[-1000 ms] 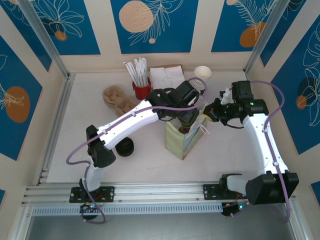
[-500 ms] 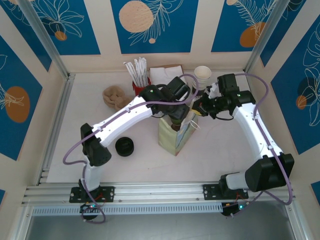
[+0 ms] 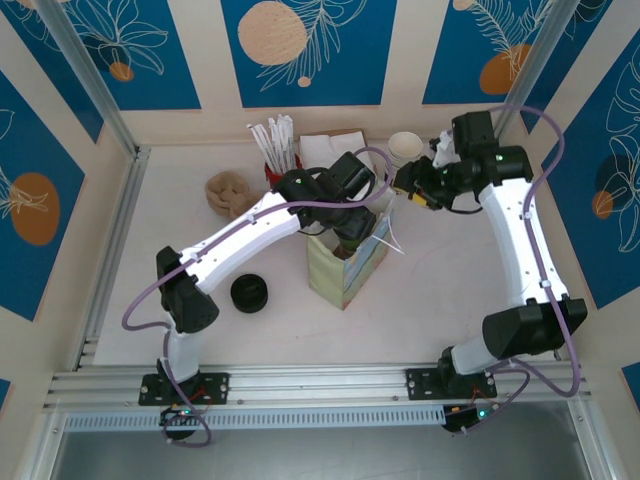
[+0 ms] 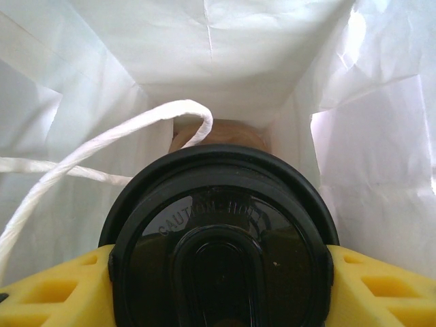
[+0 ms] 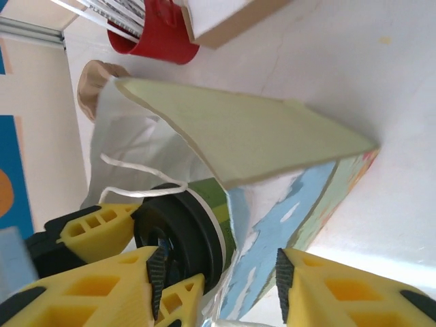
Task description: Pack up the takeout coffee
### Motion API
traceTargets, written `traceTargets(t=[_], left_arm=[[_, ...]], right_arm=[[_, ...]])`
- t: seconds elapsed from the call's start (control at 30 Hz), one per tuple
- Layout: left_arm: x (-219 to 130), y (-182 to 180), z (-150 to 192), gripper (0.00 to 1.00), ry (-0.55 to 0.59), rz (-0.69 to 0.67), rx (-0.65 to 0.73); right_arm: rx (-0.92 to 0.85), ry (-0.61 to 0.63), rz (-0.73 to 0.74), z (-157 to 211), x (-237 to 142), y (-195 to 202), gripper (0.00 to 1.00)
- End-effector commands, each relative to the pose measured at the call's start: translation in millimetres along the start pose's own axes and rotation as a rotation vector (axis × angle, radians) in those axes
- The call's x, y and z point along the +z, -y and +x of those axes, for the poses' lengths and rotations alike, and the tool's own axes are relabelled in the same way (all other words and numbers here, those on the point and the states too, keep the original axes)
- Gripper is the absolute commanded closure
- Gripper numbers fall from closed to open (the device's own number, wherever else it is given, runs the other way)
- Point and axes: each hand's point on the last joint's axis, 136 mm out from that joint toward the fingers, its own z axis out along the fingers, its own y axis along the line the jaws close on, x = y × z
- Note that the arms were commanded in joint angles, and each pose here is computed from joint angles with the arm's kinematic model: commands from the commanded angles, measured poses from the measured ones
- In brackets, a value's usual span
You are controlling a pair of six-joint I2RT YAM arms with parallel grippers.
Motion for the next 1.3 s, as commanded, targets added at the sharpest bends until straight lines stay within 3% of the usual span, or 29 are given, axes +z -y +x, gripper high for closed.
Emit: traceTargets(t=[0.0, 0.47, 0.73, 0.8, 0.83, 0.9, 1.0, 1.27], left_arm=[[-15.8, -1.4, -8.0, 0.37, 0.04, 0.028, 0.009], [-23.7, -0.8, -9.3, 0.37, 0.05, 0.041, 0.001], [-26.3, -0.8, -8.7, 0.37, 0.053, 0.043, -0.004], [-25.8, -1.3, -9.1, 0.37, 0.053, 0.04, -0.003], [-25.5, -1.7, -9.1, 0.37, 0.053, 0.037, -0.003], [-24.5, -2.9, -7.9, 0.37, 0.049, 0.031, -0.004], [-23.7, -4.2, -7.1, 0.37, 0.05, 0.025, -0.006], [-17.1, 1.1, -5.6, 0.37, 0.063, 0.024, 0.005]], right_arm=[[-0.115, -0.039, 0.086, 3.5, -7.7, 8.3, 0.48], [-0.331, -0.126, 0.002, -26.9, 61.6, -11.7, 0.43], [-0.41, -0.177, -0.036, -23.3, 82.5, -21.1, 0.43], [-0.41, -0.188, -0.058, -22.5, 86.4, -24.4, 0.49], [-0.412, -0.19, -0.067, -22.7, 87.2, -26.4, 0.56], [-0.428, -0.189, -0.092, -22.9, 86.8, -31.8, 0.8], [-0.462, -0.175, -0.141, -21.1, 79.0, -42.9, 0.96], [-0.633, -0.138, -0.298, 17.1, 64.0, -67.2, 1.0]])
